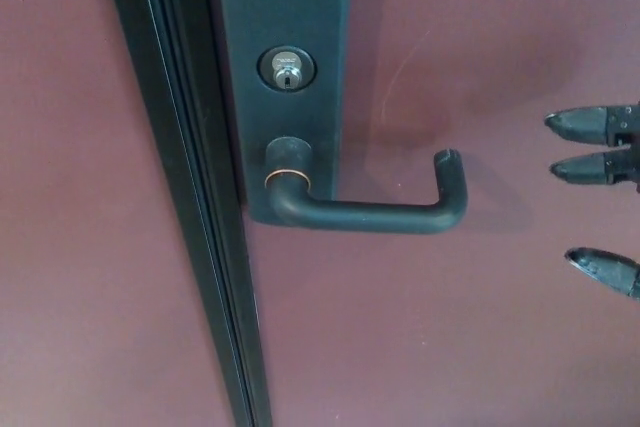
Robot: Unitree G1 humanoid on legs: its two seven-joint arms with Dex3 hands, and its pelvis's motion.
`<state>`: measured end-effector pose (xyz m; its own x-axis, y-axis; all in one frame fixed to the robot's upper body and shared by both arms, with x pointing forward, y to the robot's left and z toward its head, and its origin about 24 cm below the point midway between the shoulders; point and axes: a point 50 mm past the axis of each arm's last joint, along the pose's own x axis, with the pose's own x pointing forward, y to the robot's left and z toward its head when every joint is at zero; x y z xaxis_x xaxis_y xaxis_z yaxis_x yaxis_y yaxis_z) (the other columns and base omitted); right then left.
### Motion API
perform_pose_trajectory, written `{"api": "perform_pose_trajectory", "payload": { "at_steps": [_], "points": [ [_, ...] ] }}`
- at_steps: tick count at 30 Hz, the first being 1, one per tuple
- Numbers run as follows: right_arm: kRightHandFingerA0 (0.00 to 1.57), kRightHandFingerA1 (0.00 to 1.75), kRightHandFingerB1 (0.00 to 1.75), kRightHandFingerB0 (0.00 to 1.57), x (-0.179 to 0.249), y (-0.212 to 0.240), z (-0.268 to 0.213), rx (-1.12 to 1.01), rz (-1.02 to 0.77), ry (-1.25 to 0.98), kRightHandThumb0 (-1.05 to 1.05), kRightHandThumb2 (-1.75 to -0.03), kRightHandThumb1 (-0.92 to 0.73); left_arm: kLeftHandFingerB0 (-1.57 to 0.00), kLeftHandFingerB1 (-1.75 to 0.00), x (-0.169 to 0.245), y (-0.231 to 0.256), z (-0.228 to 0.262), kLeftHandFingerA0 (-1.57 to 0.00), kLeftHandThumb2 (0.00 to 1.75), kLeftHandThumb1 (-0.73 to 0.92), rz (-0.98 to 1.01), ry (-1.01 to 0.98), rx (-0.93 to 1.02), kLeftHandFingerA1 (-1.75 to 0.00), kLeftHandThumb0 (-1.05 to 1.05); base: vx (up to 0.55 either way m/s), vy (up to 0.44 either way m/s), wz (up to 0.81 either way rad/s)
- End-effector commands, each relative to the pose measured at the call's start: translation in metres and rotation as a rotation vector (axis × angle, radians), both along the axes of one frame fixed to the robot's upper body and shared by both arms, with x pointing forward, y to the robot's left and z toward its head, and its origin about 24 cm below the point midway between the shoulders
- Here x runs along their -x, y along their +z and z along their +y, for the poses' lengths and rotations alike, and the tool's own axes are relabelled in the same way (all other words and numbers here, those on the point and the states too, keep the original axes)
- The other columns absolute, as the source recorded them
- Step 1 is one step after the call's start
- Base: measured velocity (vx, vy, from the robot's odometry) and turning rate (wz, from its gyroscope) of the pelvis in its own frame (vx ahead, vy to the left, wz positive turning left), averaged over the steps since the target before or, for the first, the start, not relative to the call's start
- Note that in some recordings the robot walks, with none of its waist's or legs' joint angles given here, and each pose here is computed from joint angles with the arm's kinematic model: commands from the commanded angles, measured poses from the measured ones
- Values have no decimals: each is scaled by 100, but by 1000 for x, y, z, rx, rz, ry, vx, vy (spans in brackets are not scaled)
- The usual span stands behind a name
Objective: The robot walks towards the door handle and put its right hand on it and twist the handle
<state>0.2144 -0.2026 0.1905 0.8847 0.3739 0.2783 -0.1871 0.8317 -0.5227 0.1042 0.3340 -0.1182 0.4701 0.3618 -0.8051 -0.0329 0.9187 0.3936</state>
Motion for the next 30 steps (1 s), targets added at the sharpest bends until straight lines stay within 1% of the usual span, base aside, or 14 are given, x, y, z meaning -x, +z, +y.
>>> {"api": "perform_pose_trajectory", "payload": {
  "at_steps": [1,5,7,15,17,22,30],
  "points": [
    [56,47,40,51,2,6,1,22,5,-16,-56,-54,-45,-51,-41,1,2,4,-64,58,60,13,-20,-3,-45,-27,0,0,0],
    [56,47,40,51,2,8,4,24,-3,-16,-56,-54,-45,-51,-41,1,2,4,-63,58,60,17,-32,-7,-45,-27,0,0,0],
    [54,46,39,48,5,16,10,36,-40,-3,-54,-55,-48,-51,-41,2,2,5,-62,58,60,21,-33,-5,-44,-27,0,0,0],
    [51,44,38,45,9,30,21,69,-98,23,-53,-55,-49,-51,-40,-1,3,5,-62,58,59,21,-31,-9,-44,-28,0,0,0],
    [49,44,37,43,9,34,29,95,-115,53,-51,-56,-49,-51,-40,-1,3,6,-62,58,59,17,-34,-10,-44,-28,0,0,0],
    [48,43,37,43,6,39,41,135,-113,93,-48,-55,-51,-51,-40,-1,4,5,-61,58,58,12,-51,-15,-44,-28,0,0,0],
    [46,42,37,39,-5,41,67,185,-63,144,-46,-56,-51,-50,-40,-1,4,5,-61,58,58,17,-55,-13,-44,-28,0,0,0]
  ]
}}
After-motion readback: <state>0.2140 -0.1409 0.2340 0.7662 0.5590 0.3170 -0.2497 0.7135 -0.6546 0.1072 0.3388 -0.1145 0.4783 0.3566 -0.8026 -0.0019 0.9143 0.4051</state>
